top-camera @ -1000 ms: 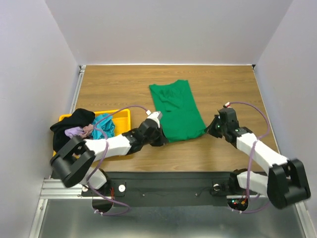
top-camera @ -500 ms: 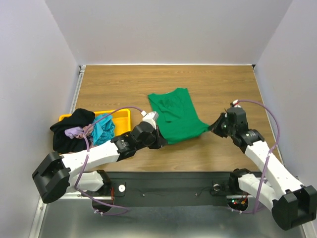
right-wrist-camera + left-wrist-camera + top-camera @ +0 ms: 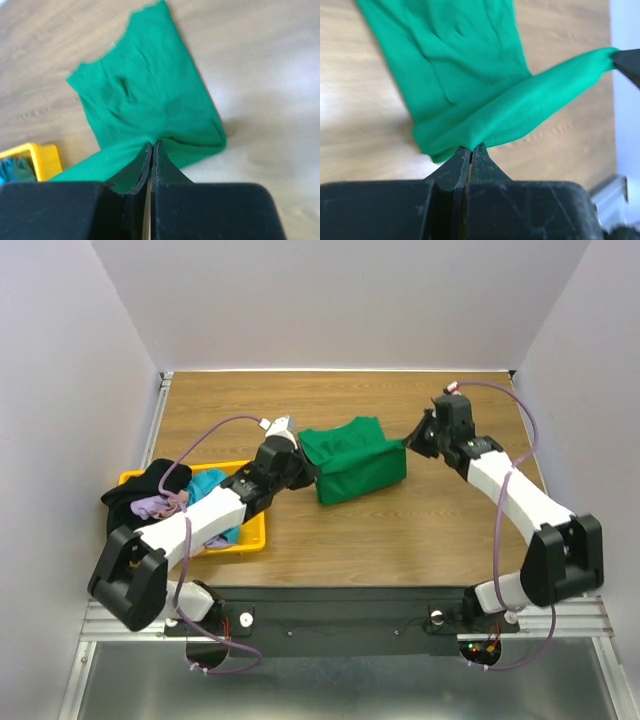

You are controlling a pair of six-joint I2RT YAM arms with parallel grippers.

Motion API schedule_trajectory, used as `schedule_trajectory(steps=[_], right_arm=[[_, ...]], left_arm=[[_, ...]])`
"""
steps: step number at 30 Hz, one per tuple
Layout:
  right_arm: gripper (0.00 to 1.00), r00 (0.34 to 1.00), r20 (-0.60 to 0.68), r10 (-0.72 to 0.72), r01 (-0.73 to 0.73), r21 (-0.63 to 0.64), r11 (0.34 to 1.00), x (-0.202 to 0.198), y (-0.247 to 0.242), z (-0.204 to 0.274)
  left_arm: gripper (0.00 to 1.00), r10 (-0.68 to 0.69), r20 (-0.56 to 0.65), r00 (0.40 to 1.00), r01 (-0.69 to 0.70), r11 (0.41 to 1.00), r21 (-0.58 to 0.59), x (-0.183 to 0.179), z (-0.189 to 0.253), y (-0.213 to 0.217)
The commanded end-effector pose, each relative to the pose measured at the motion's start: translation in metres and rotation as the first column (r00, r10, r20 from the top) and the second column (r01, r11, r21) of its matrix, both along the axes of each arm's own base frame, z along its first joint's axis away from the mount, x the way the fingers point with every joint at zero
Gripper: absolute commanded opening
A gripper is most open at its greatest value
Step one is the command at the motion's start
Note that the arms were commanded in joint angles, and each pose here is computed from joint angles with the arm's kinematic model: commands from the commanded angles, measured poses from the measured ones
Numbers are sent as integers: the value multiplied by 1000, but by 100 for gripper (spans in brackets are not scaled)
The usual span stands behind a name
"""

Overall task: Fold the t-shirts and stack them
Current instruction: Fold the tshirt

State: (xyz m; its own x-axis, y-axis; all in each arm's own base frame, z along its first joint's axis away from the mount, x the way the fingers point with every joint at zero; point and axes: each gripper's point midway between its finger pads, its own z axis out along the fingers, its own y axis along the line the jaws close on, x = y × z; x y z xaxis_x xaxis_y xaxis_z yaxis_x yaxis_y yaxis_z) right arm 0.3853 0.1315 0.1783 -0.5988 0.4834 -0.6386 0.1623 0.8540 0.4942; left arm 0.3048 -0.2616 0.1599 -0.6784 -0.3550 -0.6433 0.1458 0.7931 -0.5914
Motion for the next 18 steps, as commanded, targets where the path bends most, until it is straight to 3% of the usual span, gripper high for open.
schedule_trajectory(steps=[1,5,13,17,18], right_arm=[[0,983,185,-3,7,-17,1000,57,8,51],[0,979,202,15,-8,-34,999,91,18,52],[0,979,194,63,-53,-58,997,148,39,30],[0,976,199,94,-84,-56,995,178,52,13],[0,981,167,98,-88,-63,994,186,54,-11]], left_arm=[[0,40,116,992,-38,999,-15,43,37,6],[0,29,118,993,-26,999,-27,73,42,4],[0,92,60,994,-92,996,-12,125,13,18],[0,137,62,989,-136,991,-19,159,5,22],[0,144,34,989,-144,990,-9,165,-12,22]])
